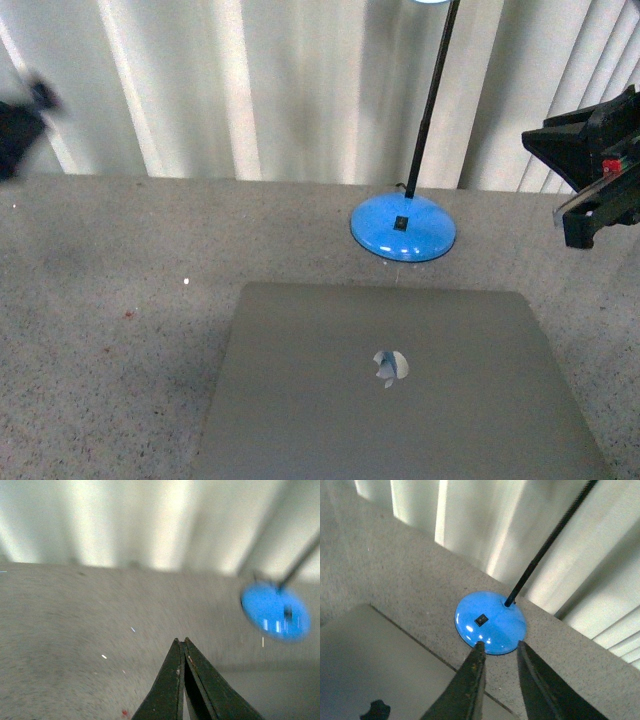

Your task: Close laptop

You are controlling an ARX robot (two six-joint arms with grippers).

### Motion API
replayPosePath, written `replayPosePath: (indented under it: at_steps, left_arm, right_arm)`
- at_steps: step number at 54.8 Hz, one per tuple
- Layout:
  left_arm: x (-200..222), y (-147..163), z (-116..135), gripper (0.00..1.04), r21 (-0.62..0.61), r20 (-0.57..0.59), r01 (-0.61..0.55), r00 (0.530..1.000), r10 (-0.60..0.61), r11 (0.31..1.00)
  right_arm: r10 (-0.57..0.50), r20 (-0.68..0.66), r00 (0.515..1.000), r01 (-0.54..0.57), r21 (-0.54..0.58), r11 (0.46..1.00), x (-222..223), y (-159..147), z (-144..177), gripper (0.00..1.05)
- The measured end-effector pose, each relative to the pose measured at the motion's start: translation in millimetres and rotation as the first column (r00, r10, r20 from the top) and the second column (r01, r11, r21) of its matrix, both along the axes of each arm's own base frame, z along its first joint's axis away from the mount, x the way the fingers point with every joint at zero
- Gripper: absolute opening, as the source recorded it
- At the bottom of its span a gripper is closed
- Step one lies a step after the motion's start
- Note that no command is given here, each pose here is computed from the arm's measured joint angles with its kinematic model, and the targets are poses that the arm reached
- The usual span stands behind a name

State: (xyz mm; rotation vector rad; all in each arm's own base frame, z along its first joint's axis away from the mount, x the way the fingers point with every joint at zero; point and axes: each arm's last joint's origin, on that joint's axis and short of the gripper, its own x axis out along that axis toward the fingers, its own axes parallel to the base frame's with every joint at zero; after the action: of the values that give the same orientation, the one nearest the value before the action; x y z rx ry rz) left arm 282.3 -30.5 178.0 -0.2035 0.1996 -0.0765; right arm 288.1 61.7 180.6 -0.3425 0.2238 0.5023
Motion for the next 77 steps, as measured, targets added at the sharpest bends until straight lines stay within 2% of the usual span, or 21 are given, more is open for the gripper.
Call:
replayPosePath:
  at_steps: [3, 6, 10, 15, 19, 21, 23, 25, 28, 33, 34, 38, 43, 54, 60, 77]
  left_arm:
    - [-9, 16, 21, 0.16, -0.155, 0.036, -0.093, 0.994, 0.1, 0.984]
    - [-14, 25, 32, 0.25, -0.272, 0.063, -0.139, 0.985, 0.162, 0.952]
    - [-17, 26, 38, 0.36, -0.353, 0.072, -0.139, 0.982, 0.175, 0.925]
    - [-16, 25, 29, 0.52, -0.402, 0.024, -0.142, 0.986, 0.165, 0.904]
    - [-16, 24, 24, 0.63, -0.418, 0.002, -0.148, 0.987, 0.164, 0.896]
    - [-17, 24, 24, 0.7, -0.426, 0.001, -0.148, 0.987, 0.164, 0.893]
    - [-17, 24, 25, 0.75, -0.428, 0.005, -0.146, 0.987, 0.164, 0.892]
    - [-17, 24, 25, 0.8, -0.43, 0.006, -0.146, 0.986, 0.164, 0.891]
    - [-17, 24, 25, 0.89, -0.429, 0.008, -0.147, 0.986, 0.166, 0.891]
    - [-26, 29, 23, 0.74, -0.236, 0.137, -0.099, 0.981, 0.134, 0.967]
    - [-28, 29, 23, 0.72, -0.222, 0.145, -0.098, 0.981, 0.132, 0.97]
    - [-40, 30, 19, 0.6, -0.033, 0.181, -0.092, 0.979, 0.097, 0.995]
    - [-60, 30, 11, 0.38, 0.116, 0.191, -0.092, 0.979, 0.069, 0.989]
    - [-85, 30, 4, 0.04, 0.17, 0.196, -0.092, 0.979, 0.058, 0.981]
    - [-97, 30, 0, 0.04, 0.179, 0.195, -0.092, 0.979, 0.056, 0.98]
    - [-125, 30, -14, 0.04, 0.186, 0.196, -0.092, 0.979, 0.055, 0.978]
  right_arm:
    - [-0.025, -0.02, 0.999, 0.027, 0.054, 0.998, 0, -2, 2, 0.31]
    - [-0.043, -0.048, 0.998, 0.047, 0.086, 0.995, 1, -3, 0, 0.4]
    - [-0.046, -0.069, 0.997, 0.053, 0.107, 0.993, 1, -2, -2, 0.52]
    - [-0.038, -0.074, 0.997, 0.047, 0.12, 0.992, 0, 1, -2, 0.66]
    - [-0.223, 0.016, 0.975, 0.218, 0.163, 0.962, -2, 0, -6, 0.6]
    - [-0.352, 0.068, 0.934, 0.33, 0.221, 0.918, -9, -5, -10, 0.52]
    - [-0.424, 0.095, 0.901, 0.389, 0.256, 0.885, -16, -10, -12, 0.47]
    - [-0.477, 0.118, 0.871, 0.428, 0.296, 0.854, -25, -16, -12, 0.4]
    - [-0.498, 0.128, 0.858, 0.437, 0.326, 0.838, -35, -23, -11, 0.31]
    - [-0.502, 0.146, 0.852, 0.428, 0.357, 0.83, -49, -29, -13, 0.17]
    - [-0.499, 0.139, 0.855, 0.427, 0.355, 0.831, -53, -30, -15, 0.13]
    - [-0.498, 0.116, 0.859, 0.436, 0.342, 0.832, -65, -35, -22, 0.02]
    - [-0.497, 0.121, 0.859, 0.432, 0.35, 0.831, -80, -41, -20, 0.03]
    - [-0.501, 0.116, 0.857, 0.437, 0.352, 0.828, -102, -48, -20, 0.03]
    - [-0.482, 0.115, 0.869, 0.418, 0.353, 0.837, -113, -55, -20, 0.03]
    - [-0.502, 0.118, 0.857, 0.436, 0.357, 0.826, -138, -61, -19, 0.03]
